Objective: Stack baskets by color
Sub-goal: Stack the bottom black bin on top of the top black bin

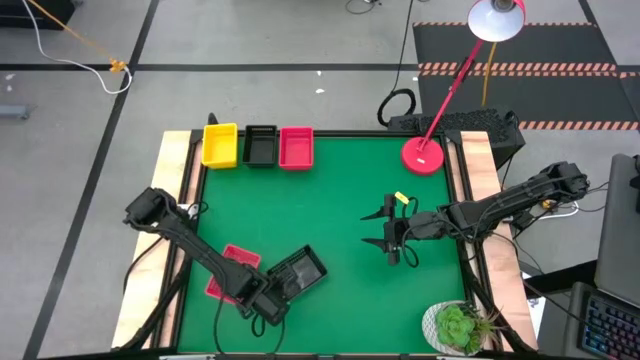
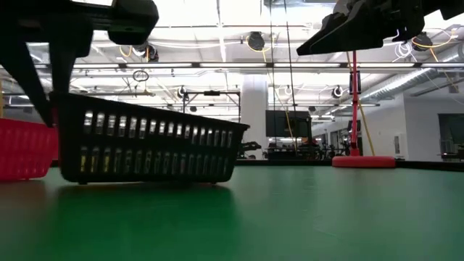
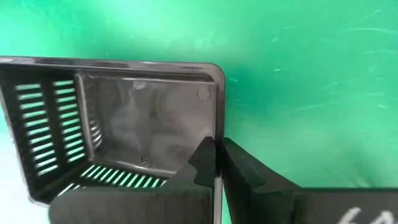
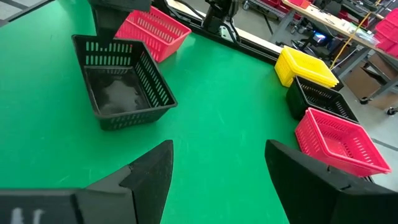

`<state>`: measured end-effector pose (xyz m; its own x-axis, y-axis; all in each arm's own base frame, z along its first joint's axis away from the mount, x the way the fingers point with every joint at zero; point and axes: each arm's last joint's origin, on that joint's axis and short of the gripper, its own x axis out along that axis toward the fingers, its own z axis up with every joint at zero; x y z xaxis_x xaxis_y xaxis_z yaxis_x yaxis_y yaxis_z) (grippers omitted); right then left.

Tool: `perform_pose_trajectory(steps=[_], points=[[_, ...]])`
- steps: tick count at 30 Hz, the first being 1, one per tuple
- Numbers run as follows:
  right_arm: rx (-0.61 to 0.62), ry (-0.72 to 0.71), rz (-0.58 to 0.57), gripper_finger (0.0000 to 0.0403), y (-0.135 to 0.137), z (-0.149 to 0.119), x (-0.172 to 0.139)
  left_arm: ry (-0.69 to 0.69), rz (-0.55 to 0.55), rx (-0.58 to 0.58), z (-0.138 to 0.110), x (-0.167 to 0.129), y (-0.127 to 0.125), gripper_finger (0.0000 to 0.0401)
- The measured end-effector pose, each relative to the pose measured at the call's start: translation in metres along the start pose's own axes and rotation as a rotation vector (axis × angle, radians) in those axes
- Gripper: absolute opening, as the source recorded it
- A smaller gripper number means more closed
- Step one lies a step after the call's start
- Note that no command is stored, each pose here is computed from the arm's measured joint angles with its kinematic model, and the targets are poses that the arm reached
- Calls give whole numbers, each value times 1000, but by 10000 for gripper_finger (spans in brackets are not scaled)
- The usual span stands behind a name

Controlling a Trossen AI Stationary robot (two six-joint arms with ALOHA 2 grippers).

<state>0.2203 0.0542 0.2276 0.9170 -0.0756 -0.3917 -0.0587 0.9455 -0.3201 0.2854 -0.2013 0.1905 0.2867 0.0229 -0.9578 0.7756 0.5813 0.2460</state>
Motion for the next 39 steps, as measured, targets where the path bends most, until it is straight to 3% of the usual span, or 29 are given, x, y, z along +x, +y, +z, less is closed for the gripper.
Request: perform_pose_trajectory(steps=[10,25,39], points=[[-9,0,0,249,0,0,0,-1,64,-39,-5,-8,12,8],[-15,1,-3,249,0,0,0,-18,302,-89,-28,-53,43,14],[-15,2,-3,249,0,0,0,73,523,-268,-82,-96,93,6]])
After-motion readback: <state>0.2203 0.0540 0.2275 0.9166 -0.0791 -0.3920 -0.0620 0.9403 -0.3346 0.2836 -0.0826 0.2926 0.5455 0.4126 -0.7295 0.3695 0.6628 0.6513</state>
